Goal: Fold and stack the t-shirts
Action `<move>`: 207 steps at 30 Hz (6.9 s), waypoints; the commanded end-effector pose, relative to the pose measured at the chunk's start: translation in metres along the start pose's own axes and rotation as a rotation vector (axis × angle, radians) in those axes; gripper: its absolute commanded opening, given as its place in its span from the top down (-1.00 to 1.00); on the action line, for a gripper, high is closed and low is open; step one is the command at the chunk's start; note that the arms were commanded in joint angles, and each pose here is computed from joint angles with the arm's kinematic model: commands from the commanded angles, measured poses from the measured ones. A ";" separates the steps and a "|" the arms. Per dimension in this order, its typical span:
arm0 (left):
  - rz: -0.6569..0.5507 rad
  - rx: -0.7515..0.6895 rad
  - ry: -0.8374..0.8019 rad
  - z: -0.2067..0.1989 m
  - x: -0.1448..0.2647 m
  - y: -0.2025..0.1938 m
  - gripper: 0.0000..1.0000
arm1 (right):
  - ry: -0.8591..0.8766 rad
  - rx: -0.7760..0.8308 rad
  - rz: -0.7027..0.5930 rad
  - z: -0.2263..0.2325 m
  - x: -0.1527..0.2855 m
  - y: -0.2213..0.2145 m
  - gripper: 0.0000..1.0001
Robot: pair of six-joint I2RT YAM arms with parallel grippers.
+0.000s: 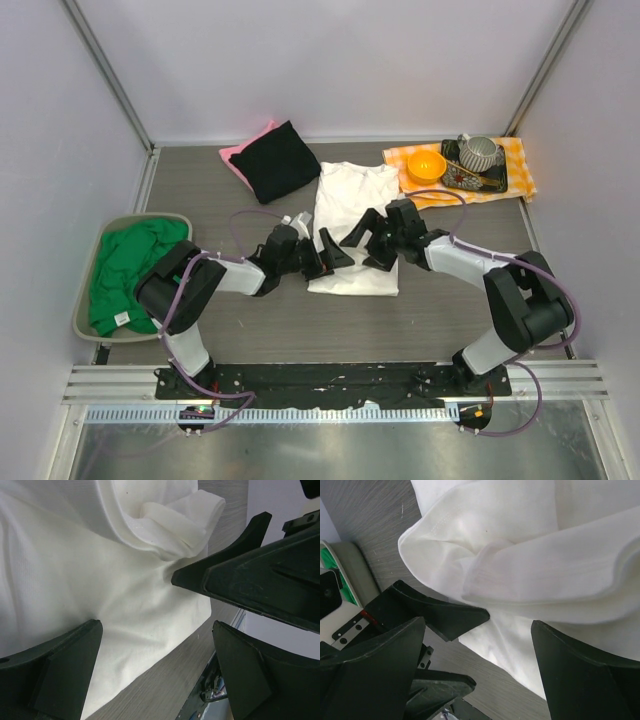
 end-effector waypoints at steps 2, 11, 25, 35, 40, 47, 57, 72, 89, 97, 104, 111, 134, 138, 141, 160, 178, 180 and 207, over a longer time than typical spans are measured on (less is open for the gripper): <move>0.066 0.038 0.167 0.041 0.009 -0.026 -0.99 | 0.090 -0.011 -0.054 0.024 -0.012 0.015 -0.86; 0.070 0.040 0.173 0.045 0.018 -0.033 -0.99 | 0.034 0.034 -0.151 0.030 -0.044 0.058 -0.86; 0.083 0.051 0.178 0.053 0.024 -0.043 -1.00 | -0.034 0.161 -0.305 0.059 -0.039 0.135 -0.85; 0.103 -0.067 0.264 -0.014 0.065 -0.017 -0.99 | -0.161 0.374 -0.443 0.064 0.086 0.103 -0.93; 0.131 -0.051 0.361 0.001 0.092 -0.037 -1.00 | -0.257 0.347 -0.414 0.007 0.124 0.055 -0.93; 0.117 -0.012 0.418 0.033 0.112 -0.060 -1.00 | -0.240 0.281 -0.323 -0.046 0.136 0.000 -0.91; 0.067 0.038 0.413 0.055 0.088 -0.063 -1.00 | -0.195 0.259 -0.257 -0.057 0.135 -0.020 -0.88; 0.082 0.141 0.598 0.101 0.067 -0.073 -0.69 | -0.167 0.237 -0.233 -0.065 0.133 -0.032 -0.78; 0.112 0.169 0.638 0.117 0.060 -0.073 1.00 | -0.137 0.190 -0.166 -0.076 0.119 -0.046 -0.71; 0.111 0.167 0.628 0.115 0.065 -0.074 1.00 | -0.156 0.139 -0.131 -0.101 0.079 -0.053 -0.58; 0.117 0.167 0.630 0.118 0.067 -0.075 1.00 | -0.195 0.123 -0.139 -0.114 0.059 -0.052 -0.52; 0.115 0.157 0.625 0.116 0.071 -0.075 1.00 | -0.196 0.113 -0.137 -0.114 0.050 -0.049 -0.37; 0.118 0.164 0.544 0.101 0.078 -0.073 1.00 | -0.233 0.119 -0.074 -0.137 0.031 -0.064 0.98; 0.119 0.121 0.533 0.091 0.080 -0.081 1.00 | -0.238 0.164 -0.057 -0.130 0.044 -0.069 0.98; 0.125 0.097 0.526 0.082 0.086 -0.086 1.00 | -0.243 0.223 -0.032 -0.120 0.057 -0.076 0.98; 0.024 -0.118 0.318 -0.033 0.137 -0.133 1.00 | -0.024 0.338 -0.118 -0.057 0.138 -0.101 0.98; -0.218 -0.216 0.405 -0.077 0.137 0.021 1.00 | -0.071 0.427 -0.392 0.063 0.118 -0.008 0.99; -0.207 -0.184 0.397 -0.071 0.132 0.032 1.00 | -0.092 0.394 -0.400 0.062 0.106 0.009 0.99; -0.235 -0.022 0.424 -0.022 0.053 0.175 1.00 | -0.133 0.218 -0.347 0.062 -0.010 0.147 0.99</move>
Point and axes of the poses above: each gripper's point midway between its finger pads, its own x axis back along the fingers, its own z axis along the line the jaws close on, y = z × x, the point moved 6 cm from there along x, back along the fingers
